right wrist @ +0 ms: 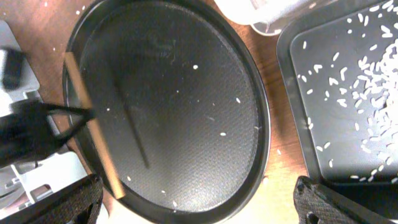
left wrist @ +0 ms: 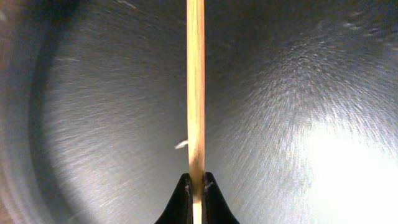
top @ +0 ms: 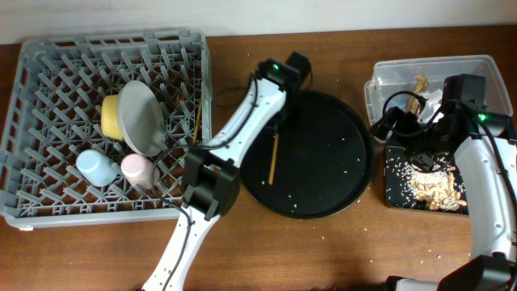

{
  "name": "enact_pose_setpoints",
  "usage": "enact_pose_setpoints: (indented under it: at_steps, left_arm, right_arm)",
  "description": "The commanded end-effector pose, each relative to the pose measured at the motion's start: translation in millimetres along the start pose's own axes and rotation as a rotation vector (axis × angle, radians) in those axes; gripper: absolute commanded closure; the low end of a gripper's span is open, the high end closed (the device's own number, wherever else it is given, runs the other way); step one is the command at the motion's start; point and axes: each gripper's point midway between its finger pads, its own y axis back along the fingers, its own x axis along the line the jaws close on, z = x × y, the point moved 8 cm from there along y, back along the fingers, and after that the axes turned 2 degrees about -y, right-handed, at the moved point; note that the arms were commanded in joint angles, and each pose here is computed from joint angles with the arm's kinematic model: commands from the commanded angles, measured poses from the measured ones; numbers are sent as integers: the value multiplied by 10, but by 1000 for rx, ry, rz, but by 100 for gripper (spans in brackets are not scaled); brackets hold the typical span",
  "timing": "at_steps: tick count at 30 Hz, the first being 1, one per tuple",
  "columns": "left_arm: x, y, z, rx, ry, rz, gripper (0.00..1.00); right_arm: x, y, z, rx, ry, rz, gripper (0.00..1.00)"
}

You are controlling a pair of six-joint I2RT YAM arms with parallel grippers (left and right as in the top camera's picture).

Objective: Sort waste into correct bins and load items into the dishwasher rack

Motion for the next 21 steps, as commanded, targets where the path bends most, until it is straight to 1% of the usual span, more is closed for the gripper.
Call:
enact_pose_setpoints:
  at_steps: [1, 2, 3, 4, 5, 7, 8, 10, 12, 13, 14, 16, 19, 20, 21]
  left_arm:
    - [546, 1416, -32, -272, -34, 125, 100]
    - [753, 1658, -89, -314, -1, 191, 100]
    - [1145, 1904, -155, -346, 70, 297, 100]
    - [1342, 1916, -158, -329, 88, 323, 100]
    - [1648, 1804, -121, -282, 142, 323, 100]
    - [1918, 1595, -59, -234, 188, 319, 100]
    - [1993, 1476, -20, -215, 174, 297, 100]
    - [1985, 1157, 67, -172, 30, 163, 100]
    - [1957, 941, 72, -138, 31, 134, 99]
    - [1956, 926, 68, -140, 129, 126, 97]
    - [1951, 927, 75, -146, 156, 124, 93]
    - [1950, 927, 72, -145, 167, 123, 78]
    - [1927, 1047, 11, -136, 165, 104, 77]
    - [1920, 1142, -21, -143, 165, 103, 77]
    - [1908, 1394, -100, -173, 164, 102, 77]
  right_arm:
    - [28, 44, 2, -12, -1, 8, 1]
    - [28, 44, 2, -12, -1, 8, 2]
    - [28, 44, 2, -12, 0, 8, 2]
    - [28, 44, 3, -13, 0, 9, 2]
    - [29, 43, 2, -12, 0, 9, 2]
    - [28, 44, 3, -13, 0, 9, 2]
    - [28, 44, 3, -13, 0, 9, 2]
    - [28, 44, 3, -13, 0, 9, 1]
    - [28, 44, 2, -12, 0, 8, 2]
    - [29, 43, 2, -12, 0, 9, 1]
    - [29, 43, 1, -12, 0, 9, 2]
    - [24, 43, -8, -6, -3, 6, 2]
    - [19, 43, -19, 0, -6, 3, 2]
    - [19, 43, -18, 0, -6, 3, 2]
    - [19, 43, -18, 0, -6, 3, 1]
